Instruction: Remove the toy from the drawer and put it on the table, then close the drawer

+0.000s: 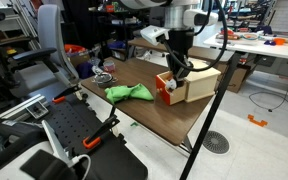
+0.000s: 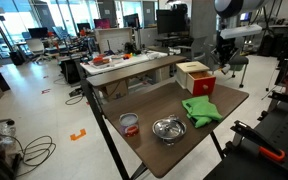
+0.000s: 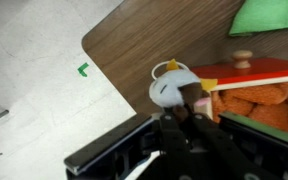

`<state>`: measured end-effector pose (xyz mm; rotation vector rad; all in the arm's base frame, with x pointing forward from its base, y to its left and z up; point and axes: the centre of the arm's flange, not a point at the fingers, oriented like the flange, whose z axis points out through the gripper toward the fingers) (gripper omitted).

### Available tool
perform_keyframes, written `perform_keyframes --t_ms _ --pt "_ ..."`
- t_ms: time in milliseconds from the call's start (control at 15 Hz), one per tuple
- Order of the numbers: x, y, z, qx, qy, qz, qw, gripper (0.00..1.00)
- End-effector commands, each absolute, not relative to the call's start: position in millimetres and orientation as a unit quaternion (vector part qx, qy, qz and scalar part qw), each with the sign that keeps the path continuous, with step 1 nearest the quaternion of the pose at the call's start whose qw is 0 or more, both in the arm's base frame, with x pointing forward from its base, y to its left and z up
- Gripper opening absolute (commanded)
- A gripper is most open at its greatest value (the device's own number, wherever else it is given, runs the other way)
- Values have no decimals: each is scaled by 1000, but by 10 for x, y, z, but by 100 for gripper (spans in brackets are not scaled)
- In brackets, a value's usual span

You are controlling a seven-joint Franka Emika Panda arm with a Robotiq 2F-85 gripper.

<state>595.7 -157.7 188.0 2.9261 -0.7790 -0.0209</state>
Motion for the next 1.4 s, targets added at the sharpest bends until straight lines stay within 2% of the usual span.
perform_keyframes --t_ms 0,333,800,867,1000,1333 --pt "5658 -1957 1942 962 -263 -19 67 2" --pt "5601 -2237 1519 953 -288 -46 79 2" --pt "5542 -2116 877 954 -279 -72 86 2" --pt "5527 -2086 845 955 -275 -72 85 34" --pt "5506 -2032 824 958 -267 -65 81 42" --pt "5415 -1856 1071 967 -244 -33 61 78"
